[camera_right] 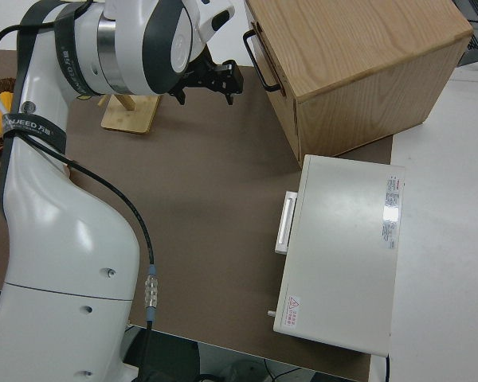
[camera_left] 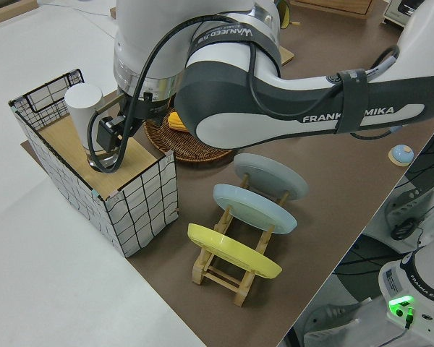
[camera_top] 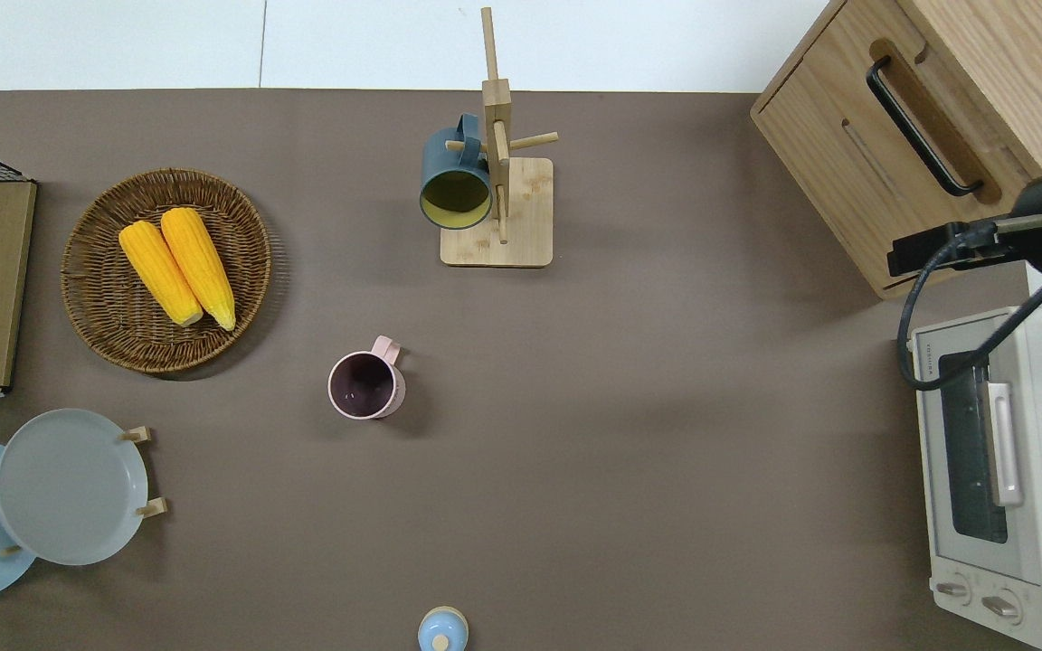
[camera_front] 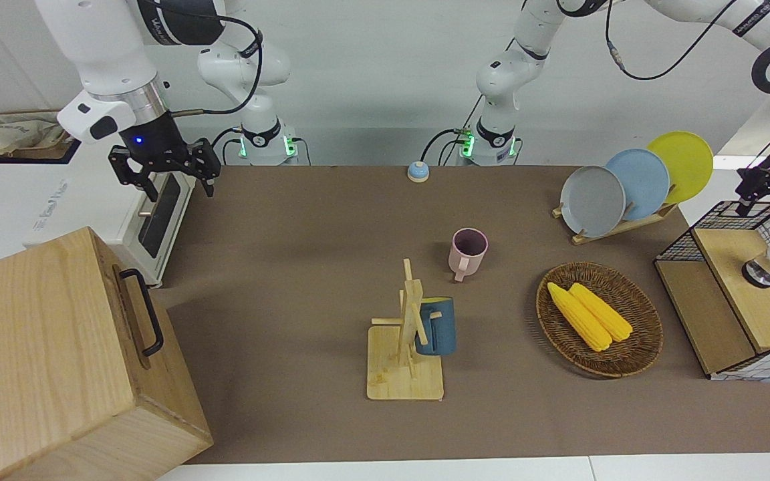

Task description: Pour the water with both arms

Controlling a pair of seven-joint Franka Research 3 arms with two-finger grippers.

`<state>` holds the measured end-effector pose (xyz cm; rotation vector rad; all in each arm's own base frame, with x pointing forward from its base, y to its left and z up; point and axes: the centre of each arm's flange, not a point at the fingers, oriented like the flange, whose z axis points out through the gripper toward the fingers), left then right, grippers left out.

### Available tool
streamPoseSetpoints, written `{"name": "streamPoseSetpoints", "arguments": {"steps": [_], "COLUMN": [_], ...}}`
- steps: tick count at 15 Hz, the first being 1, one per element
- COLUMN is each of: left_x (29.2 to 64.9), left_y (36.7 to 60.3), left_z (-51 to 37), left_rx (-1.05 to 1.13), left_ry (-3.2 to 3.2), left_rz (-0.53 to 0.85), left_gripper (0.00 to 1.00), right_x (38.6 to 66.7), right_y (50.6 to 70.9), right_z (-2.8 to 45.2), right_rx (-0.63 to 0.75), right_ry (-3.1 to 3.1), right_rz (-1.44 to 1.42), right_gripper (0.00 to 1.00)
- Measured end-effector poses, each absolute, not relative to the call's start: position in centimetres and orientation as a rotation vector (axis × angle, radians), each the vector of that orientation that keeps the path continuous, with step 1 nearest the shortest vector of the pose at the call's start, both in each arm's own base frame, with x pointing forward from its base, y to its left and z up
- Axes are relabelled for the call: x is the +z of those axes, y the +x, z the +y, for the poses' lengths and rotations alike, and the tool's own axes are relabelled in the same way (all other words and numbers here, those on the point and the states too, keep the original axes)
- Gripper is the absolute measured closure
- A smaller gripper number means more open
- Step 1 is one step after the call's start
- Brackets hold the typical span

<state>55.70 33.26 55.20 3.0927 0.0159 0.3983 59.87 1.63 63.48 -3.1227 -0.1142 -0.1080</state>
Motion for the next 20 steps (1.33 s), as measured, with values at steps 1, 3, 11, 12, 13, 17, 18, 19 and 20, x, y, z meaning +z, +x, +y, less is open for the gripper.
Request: {"name": "streamPoseSetpoints", "arguments": {"steps": [1, 3, 11, 12, 13, 17, 18, 19, 20], "left_x": [55.6, 57.1, 61.9, 62.3, 62.6, 63.7, 64.0, 64.2, 64.3], "left_y": [55.4, 55.0, 56.0, 56.1, 56.1, 55.2, 54.8, 54.5, 54.1], "left_z": [32.6, 30.0, 13.7, 11.9, 10.0, 2.7, 1.2, -0.2, -1.3], "left_rx": [0.352, 0.274, 0.075, 0.071, 0.067, -0.006, -0.019, -0.028, -0.041], "left_ry": [3.083, 3.075, 3.091, 3.092, 3.094, 3.116, 3.121, 3.124, 3.126], "left_rz": [0.033, 0.053, 0.139, 0.145, 0.141, 0.089, 0.074, 0.05, 0.018], "left_gripper": [0.0, 0.0, 0.0, 0.0, 0.0, 0.0, 0.0, 0.0, 0.0], "right_x": [63.5, 63.5, 63.5, 63.5, 63.5, 63.5, 63.5, 63.5, 63.5], "right_y": [59.9, 59.9, 59.9, 59.9, 59.9, 59.9, 59.9, 59.9, 59.8], "right_z": [1.6, 1.6, 1.6, 1.6, 1.6, 1.6, 1.6, 1.6, 1.6], "right_rx": [-0.108, -0.108, -0.109, -0.109, -0.109, -0.109, -0.109, -0.109, -0.109], "right_ry": [-3.123, -3.123, -3.123, -3.123, -3.123, -3.123, -3.123, -3.123, -3.123], "right_rz": [-0.114, -0.114, -0.114, -0.114, -0.114, -0.114, -0.114, -0.114, -0.114], "right_gripper": [0.0, 0.0, 0.0, 0.0, 0.0, 0.0, 0.0, 0.0, 0.0]}}
